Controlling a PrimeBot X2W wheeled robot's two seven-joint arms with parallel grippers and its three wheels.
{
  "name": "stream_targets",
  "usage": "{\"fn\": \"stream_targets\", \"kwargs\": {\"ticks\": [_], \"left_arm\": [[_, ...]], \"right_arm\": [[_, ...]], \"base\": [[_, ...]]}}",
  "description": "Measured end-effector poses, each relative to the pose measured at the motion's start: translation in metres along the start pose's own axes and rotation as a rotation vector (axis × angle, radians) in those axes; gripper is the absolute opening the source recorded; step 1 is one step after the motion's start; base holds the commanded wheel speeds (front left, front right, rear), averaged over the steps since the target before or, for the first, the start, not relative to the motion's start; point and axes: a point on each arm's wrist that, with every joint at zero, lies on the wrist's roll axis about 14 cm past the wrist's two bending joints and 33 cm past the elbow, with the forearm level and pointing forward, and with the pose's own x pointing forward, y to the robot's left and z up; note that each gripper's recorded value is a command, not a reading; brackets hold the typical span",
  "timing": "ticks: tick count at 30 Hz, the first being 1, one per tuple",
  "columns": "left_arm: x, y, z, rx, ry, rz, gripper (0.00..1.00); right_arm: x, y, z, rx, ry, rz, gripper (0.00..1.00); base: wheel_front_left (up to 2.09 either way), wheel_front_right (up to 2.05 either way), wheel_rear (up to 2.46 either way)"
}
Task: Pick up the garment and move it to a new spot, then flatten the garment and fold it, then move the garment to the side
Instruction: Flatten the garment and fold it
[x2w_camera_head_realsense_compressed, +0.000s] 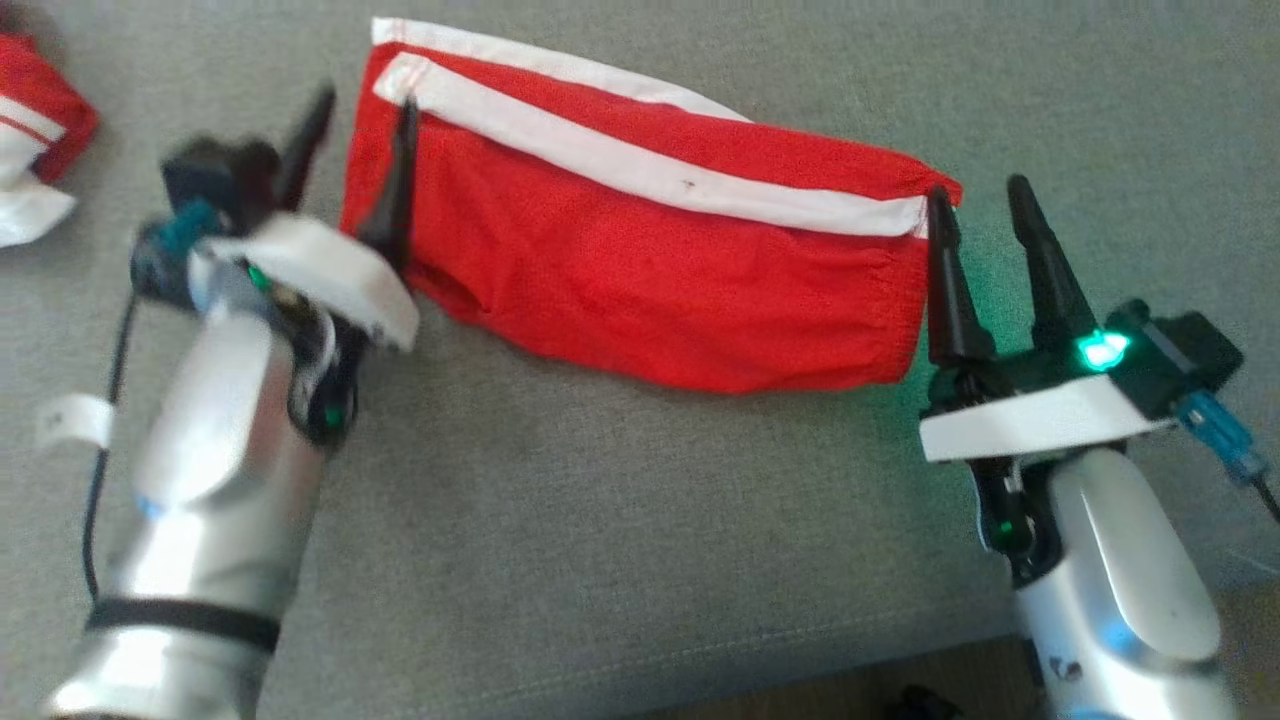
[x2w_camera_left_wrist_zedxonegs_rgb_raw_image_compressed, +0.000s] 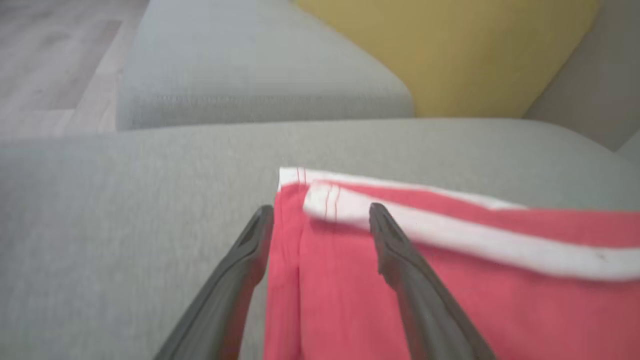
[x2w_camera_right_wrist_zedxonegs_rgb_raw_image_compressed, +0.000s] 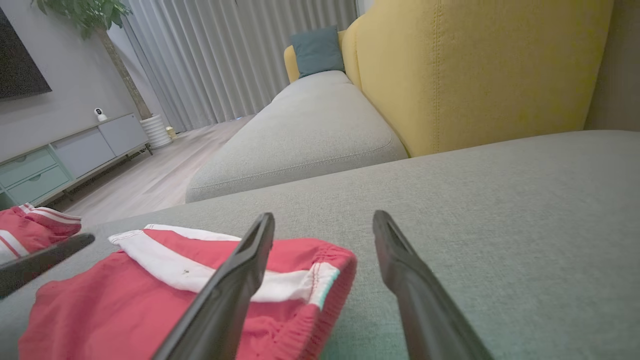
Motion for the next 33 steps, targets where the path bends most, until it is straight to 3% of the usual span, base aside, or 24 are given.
{"fn": "stream_targets", "kwargs": {"ticks": [6,24,25,26,27,33], "left_arm": [[-0.041,0.016,-0.042,0.016,0.214,0.042,1.00],[-0.033,0.008,-0.048,0.000,0.343,0.011,1.00],[-0.032,0.007,-0.049,0.004,0.350,0.008,0.58],[-0.032,0.006,-0.048,0.005,0.350,0.003,0.25],[-0.032,0.004,-0.048,0.005,0.350,-0.001,0.00],[-0.042,0.000,-0.048,-0.015,0.343,-0.002,0.00]], "right_arm": [[-0.009,0.002,0.014,-0.011,-0.038,0.000,1.00],[-0.016,-0.009,0.017,-0.025,-0.045,-0.034,1.00],[-0.017,-0.010,0.017,-0.025,-0.045,-0.037,1.00],[-0.017,-0.011,0.017,-0.025,-0.045,-0.039,1.00],[-0.017,-0.012,0.018,-0.024,-0.046,-0.041,1.00],[-0.018,-0.013,0.021,-0.020,-0.056,-0.045,1.00]], "base": [[0.00,0.00,0.00],[0.00,0.00,0.00],[0.00,0.00,0.00],[0.00,0.00,0.00],[0.00,0.00,0.00],[0.00,0.00,0.00]]}}
